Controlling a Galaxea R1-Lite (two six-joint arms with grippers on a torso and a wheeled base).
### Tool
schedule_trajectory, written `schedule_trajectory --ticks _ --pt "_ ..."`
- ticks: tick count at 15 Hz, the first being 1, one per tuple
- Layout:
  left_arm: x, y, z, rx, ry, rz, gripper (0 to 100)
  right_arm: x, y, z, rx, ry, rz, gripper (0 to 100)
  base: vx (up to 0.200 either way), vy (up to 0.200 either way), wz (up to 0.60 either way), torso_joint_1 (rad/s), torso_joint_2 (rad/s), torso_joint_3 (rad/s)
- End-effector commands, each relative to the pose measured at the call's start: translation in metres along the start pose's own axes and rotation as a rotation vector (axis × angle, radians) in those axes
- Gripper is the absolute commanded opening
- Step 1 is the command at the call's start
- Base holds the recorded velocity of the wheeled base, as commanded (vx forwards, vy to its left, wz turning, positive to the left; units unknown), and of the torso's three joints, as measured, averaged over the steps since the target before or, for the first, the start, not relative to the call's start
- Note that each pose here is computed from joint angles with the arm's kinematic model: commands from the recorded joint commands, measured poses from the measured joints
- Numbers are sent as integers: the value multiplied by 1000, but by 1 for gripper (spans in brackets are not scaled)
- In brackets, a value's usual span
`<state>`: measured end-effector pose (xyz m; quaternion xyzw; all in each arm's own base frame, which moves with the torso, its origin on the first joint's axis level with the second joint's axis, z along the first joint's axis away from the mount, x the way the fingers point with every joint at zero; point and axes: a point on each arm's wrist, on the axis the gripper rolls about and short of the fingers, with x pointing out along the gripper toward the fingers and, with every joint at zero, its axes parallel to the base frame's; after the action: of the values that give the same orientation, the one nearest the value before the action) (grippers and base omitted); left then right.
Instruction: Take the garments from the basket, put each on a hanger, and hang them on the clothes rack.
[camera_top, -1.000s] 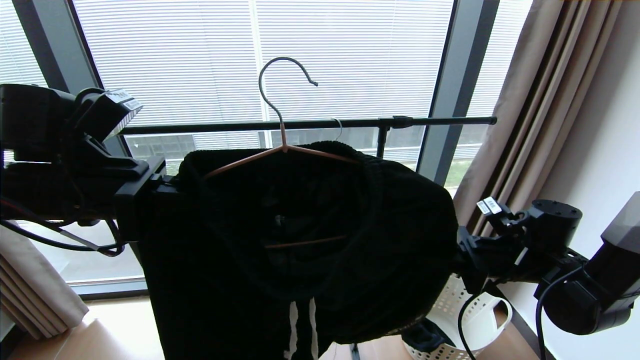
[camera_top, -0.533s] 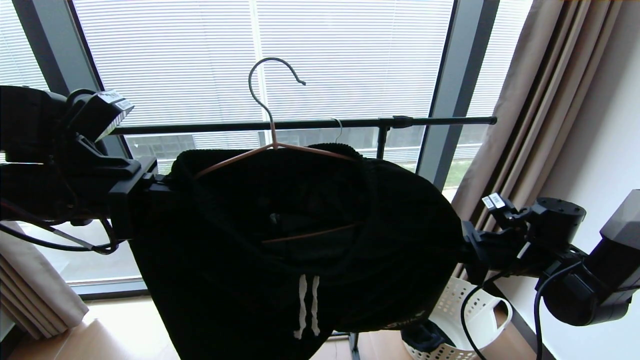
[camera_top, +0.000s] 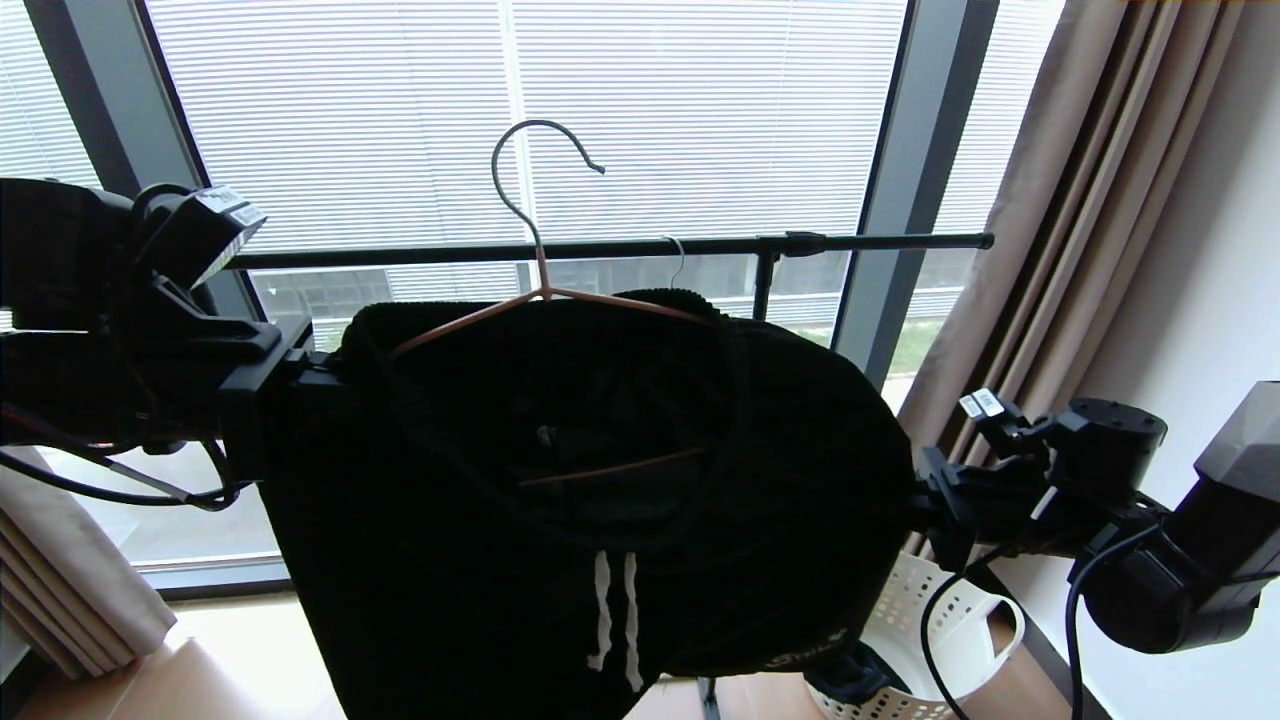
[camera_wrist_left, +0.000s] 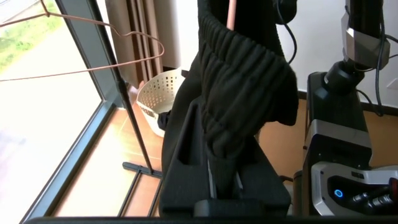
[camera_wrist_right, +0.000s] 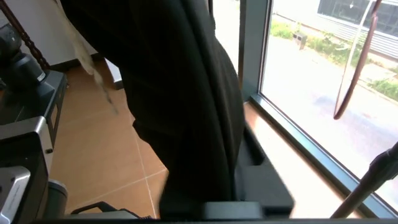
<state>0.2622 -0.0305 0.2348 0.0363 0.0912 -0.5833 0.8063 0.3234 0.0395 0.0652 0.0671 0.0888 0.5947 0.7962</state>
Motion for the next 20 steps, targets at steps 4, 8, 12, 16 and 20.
schedule_trajectory --ticks 4,8,12,16,20 --pt "-16 -2 -9 -29 3 56 0 6 13 4 -109 3 31 100 0 0 0 0 0 0" --pt "-38 -17 -20 -65 3 131 0 8 42 27 -202 -18 28 100 0 0 0 0 0 0" --pt "-50 -31 -24 -73 0 175 0 20 54 33 -442 -8 -172 100 0 0 0 0 0 0" --pt "-55 -32 -25 -108 -1 202 0 52 70 53 -389 -60 -402 100 0 0 0 0 0 0" --pt "-56 -30 -21 -175 33 327 0 61 74 72 -282 -74 -477 100 0 0 0 0 0 0"
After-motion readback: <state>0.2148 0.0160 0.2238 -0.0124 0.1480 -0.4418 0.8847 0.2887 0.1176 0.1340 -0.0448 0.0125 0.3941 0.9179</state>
